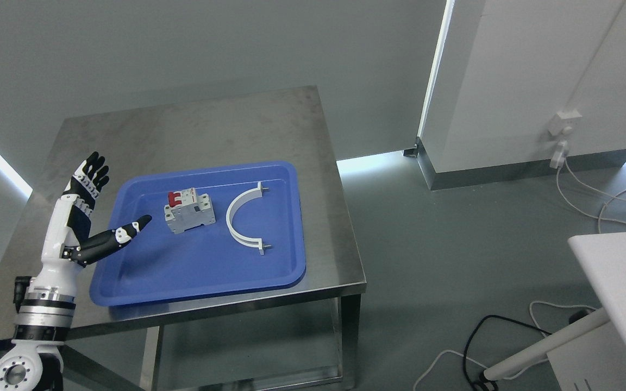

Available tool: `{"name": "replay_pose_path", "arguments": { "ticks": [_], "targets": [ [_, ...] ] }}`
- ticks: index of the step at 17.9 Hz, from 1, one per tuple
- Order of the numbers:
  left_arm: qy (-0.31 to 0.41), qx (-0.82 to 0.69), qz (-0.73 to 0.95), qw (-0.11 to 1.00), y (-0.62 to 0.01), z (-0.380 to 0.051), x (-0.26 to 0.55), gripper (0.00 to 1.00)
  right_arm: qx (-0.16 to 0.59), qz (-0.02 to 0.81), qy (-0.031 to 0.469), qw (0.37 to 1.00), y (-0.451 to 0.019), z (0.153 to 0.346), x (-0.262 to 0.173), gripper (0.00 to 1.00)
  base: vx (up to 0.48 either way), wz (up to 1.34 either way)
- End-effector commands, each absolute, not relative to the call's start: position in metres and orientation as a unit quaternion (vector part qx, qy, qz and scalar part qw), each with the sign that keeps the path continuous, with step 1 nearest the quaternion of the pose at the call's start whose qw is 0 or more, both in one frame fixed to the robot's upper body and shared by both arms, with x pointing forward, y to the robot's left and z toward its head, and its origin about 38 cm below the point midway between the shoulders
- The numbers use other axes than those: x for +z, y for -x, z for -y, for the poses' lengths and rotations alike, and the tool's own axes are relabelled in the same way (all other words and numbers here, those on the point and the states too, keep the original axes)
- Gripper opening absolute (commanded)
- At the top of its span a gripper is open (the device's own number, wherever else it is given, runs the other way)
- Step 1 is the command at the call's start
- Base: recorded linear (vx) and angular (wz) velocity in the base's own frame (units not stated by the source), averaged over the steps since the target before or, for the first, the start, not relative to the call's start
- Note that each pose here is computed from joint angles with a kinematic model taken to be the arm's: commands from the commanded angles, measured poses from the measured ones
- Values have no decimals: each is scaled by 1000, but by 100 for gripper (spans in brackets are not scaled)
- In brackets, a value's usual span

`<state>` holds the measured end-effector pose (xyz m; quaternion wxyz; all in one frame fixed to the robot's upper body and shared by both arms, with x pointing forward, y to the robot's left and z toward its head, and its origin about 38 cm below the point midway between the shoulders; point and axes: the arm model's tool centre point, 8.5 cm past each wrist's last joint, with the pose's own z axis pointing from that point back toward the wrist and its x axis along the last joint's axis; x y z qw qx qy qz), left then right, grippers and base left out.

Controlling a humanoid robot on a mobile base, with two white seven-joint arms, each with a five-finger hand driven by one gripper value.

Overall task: Place circuit breaker on shelf
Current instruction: 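Reach the left hand toward the white circuit breaker on the blue tray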

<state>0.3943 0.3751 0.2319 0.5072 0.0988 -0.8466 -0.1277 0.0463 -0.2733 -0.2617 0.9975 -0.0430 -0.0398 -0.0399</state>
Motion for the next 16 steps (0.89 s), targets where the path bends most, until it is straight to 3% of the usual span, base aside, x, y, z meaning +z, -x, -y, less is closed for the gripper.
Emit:
{"name": "replay_pose_path", "arguments": {
  "ticks": [1, 5, 12, 16],
  "targets": [
    [-116, -275, 806, 511, -424, -337, 255, 98, -39, 50, 53, 997, -39, 285, -261, 100, -3, -48],
    [-113, -401, 719, 556, -428, -336, 244, 92, -39, 49, 53, 997, -39, 285, -261, 100, -3, -1],
    [-186, -385, 680, 596, -454, -359, 268, 92, -39, 49, 53, 997, -39, 285, -261, 100, 0, 0],
    [-171, -400, 666, 606, -454, -355, 259, 75, -39, 49, 53, 997, -39, 285, -261, 100, 0, 0]
  ]
}}
